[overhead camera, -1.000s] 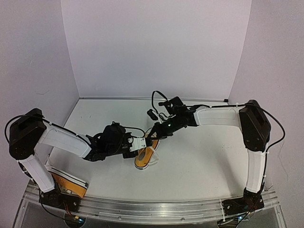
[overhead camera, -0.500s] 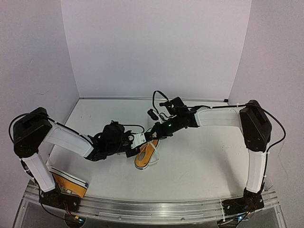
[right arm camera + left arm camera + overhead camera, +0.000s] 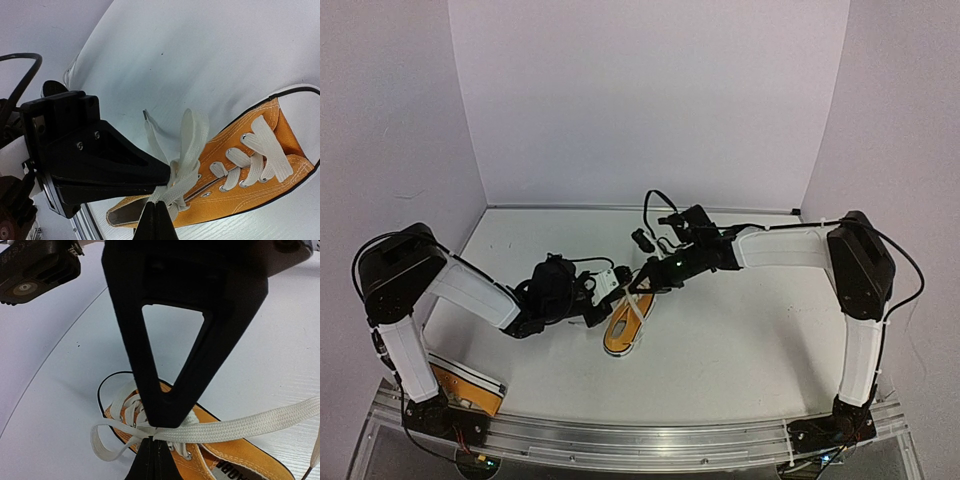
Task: Tie the shoes
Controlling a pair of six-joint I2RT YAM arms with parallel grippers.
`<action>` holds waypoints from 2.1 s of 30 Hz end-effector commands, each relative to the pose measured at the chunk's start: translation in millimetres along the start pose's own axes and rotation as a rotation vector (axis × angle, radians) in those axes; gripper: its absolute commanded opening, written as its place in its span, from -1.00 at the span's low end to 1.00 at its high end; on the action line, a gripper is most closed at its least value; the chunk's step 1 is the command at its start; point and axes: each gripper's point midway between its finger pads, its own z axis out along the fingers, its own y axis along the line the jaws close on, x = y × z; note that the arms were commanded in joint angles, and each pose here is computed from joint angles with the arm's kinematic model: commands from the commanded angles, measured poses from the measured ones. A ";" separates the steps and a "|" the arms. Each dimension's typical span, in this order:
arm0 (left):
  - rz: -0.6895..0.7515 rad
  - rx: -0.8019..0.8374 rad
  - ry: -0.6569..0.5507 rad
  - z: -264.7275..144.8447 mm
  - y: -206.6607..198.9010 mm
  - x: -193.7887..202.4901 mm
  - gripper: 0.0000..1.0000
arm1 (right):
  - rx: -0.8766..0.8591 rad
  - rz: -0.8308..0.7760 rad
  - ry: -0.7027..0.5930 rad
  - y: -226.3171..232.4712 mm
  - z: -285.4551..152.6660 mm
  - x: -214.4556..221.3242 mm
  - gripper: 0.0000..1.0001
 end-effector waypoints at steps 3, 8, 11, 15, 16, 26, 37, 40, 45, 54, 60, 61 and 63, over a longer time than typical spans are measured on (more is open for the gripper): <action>-0.044 0.046 -0.114 -2.1 -8.3 -16.4 -1.00 | -0.035 -0.029 -0.064 15.8 -12.1 -19.1 -1.00; -0.051 0.077 -0.136 -4.0 -13.9 -19.8 -1.00 | -0.025 -0.023 -0.067 13.2 -10.8 -20.2 -1.00; -0.068 0.054 -0.124 0.4 -9.4 -16.3 -1.00 | -0.041 -0.027 -0.066 15.8 -10.8 -19.8 -1.00; -0.145 0.033 -0.125 6.3 0.4 -11.0 -1.00 | -0.057 -0.033 -0.068 19.6 -13.0 -19.3 -1.00; -0.159 0.028 -0.129 7.2 2.9 -9.5 -1.00 | -0.062 -0.033 -0.068 20.6 -13.4 -19.0 -1.00; -0.261 0.047 -0.228 10.3 3.5 -15.8 -1.00 | -0.082 -0.022 -0.053 19.2 -8.2 -13.1 -1.00; -0.255 0.132 -0.312 -4.6 -9.6 -33.5 -1.00 | -0.046 -0.018 -0.071 12.5 -8.3 -17.7 -1.00; -0.264 0.156 -0.312 -3.3 -13.5 -32.1 -1.00 | -0.038 -0.017 -0.078 11.4 -10.2 -18.9 -1.00; -0.302 0.175 -0.335 -3.2 -14.9 -27.0 -1.00 | -0.020 -0.010 -0.090 7.8 -13.9 -20.8 -1.00; -0.361 0.193 -0.342 3.7 -6.6 -16.1 -1.00 | -0.076 -0.022 -0.068 15.8 -13.9 -16.1 -1.00; -0.363 0.212 -0.352 8.9 -6.5 -17.4 -1.00 | -0.088 -0.018 -0.049 14.0 -9.7 -10.4 -1.00; -0.364 0.210 -0.353 9.2 -6.0 -17.4 -1.00 | -0.090 -0.018 -0.047 13.8 -9.2 -9.9 -1.00; -0.365 0.206 -0.354 10.2 -4.5 -18.3 -1.00 | -0.093 -0.016 -0.044 14.0 -8.3 -9.7 -1.00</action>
